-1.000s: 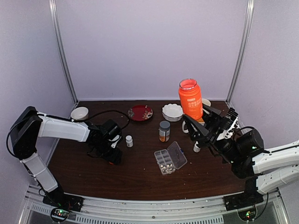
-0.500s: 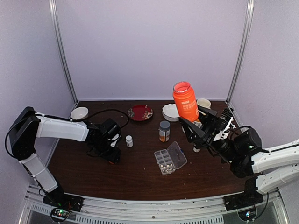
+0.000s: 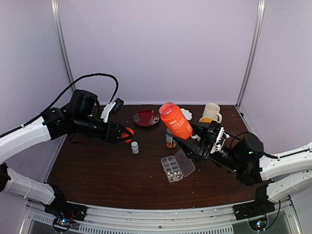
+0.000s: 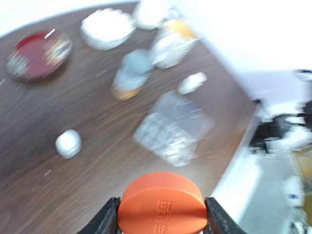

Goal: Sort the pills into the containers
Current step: Pick up the lid of the pill bottle from the center of the board, then close the lid of the pill bottle.

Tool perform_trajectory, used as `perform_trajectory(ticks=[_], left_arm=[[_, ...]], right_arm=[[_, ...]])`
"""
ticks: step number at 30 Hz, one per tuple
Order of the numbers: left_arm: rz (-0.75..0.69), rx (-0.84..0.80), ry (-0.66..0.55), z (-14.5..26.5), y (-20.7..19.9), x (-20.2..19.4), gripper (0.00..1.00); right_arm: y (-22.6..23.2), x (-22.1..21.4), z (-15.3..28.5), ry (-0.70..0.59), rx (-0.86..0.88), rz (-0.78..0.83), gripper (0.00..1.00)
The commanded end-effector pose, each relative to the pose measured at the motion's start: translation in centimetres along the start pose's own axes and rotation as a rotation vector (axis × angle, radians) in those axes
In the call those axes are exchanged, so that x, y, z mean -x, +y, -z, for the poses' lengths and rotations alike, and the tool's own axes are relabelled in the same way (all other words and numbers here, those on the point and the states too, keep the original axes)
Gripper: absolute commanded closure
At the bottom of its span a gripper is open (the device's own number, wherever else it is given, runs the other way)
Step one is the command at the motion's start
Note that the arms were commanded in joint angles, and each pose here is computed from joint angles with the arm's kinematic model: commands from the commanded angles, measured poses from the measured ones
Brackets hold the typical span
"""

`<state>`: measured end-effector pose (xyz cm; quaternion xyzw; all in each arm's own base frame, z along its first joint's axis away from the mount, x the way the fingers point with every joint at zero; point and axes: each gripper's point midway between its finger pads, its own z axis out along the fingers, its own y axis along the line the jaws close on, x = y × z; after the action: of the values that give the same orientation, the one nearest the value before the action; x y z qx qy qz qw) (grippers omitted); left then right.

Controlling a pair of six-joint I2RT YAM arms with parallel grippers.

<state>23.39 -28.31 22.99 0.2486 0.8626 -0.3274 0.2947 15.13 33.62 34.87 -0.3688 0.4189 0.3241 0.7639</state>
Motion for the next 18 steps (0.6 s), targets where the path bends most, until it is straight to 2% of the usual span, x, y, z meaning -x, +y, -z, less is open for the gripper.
perform_trajectory(ticks=[1,4,10,18], left_arm=[[-0.048,-0.337,-0.089,3.2,-6.7,2.7,0.59],[-0.07,-0.489,-0.149,5.6,-9.6,3.9,0.62],[-0.11,-0.656,-0.236,8.8,-12.6,5.1,0.61],[-0.131,-0.708,-0.235,8.8,-13.9,5.0,0.61]], right_arm=[[0.9,0.2,-0.7,0.009,0.037,-0.007,1.0],[1.5,0.1,-1.2,0.022,0.059,0.0,1.0],[2.9,-0.4,-2.4,0.059,0.107,0.016,1.0],[3.8,-1.0,-3.1,0.079,0.129,0.01,1.0]])
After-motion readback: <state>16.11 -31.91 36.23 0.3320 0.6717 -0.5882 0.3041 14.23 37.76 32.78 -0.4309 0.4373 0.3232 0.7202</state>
